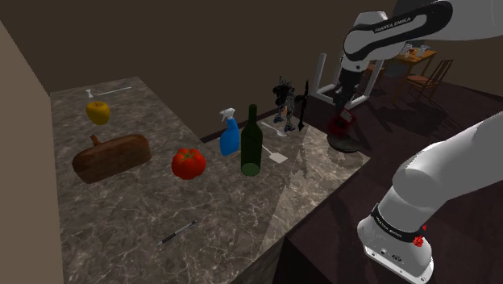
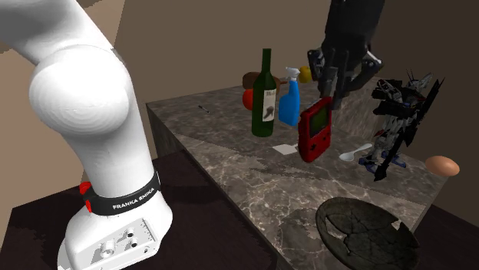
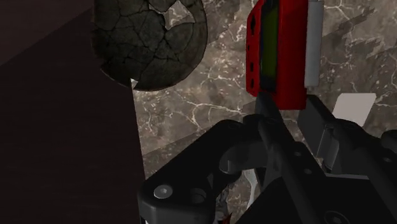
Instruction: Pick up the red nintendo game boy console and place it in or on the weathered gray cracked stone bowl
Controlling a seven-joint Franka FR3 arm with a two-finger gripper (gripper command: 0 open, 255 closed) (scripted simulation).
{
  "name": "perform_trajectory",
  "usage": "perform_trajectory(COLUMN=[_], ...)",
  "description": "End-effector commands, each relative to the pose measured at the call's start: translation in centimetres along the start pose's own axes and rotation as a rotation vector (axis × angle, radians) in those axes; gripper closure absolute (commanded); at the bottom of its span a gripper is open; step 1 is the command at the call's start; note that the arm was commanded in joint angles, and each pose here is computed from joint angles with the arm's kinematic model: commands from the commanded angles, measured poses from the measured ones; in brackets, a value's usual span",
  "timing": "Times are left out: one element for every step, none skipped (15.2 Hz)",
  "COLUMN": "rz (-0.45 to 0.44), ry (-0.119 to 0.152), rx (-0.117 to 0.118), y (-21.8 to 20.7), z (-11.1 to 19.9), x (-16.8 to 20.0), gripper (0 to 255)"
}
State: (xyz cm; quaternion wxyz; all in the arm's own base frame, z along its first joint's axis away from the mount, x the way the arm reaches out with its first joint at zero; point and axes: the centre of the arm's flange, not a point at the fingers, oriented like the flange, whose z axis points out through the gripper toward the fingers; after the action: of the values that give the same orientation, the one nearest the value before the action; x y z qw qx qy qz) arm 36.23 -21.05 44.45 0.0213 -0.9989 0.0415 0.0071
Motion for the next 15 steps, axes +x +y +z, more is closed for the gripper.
perform_trajectory(rz=[-0.001, -0.001, -0.001, -0.001, -0.001, -0.001, -0.001, -0.001, -0.001, -0.001, -0.001, -0.001, -0.001, -0.001, -0.001], ry=[0.000, 0.000, 0.000, 0.000, 0.000, 0.000, 0.000, 0.000, 0.000, 0.000, 0.000, 0.000, 0.000, 0.000, 0.000], rx=[-0.001, -0.001, -0.001, -0.001, -0.001, -0.001, -0.001, -0.001, -0.001, -0.001, -0.001, -0.001, -0.001, -0.001, -0.001], y=[2.6, 3.9, 5.2, 6.4, 7.7, 9.0, 10.3, 11.6, 12.9, 14.1, 14.6, 14.6, 14.6, 14.6, 14.7], z=[-0.4, -0.6, -0.9, -1.1, -1.4, -1.6, -1.8, -2.1, -2.3, -2.6, -2.6, -2.1, -1.6, -1.0, -0.5], x=[0.5, 0.7, 0.9, 1.1, 1.3, 1.6, 1.8, 2.0, 2.2, 2.4, 2.4, 2.4, 2.4, 2.5, 2.5], gripper=[255, 255, 255, 255, 255, 255, 255, 255, 255, 255, 255, 255, 255, 255, 255])
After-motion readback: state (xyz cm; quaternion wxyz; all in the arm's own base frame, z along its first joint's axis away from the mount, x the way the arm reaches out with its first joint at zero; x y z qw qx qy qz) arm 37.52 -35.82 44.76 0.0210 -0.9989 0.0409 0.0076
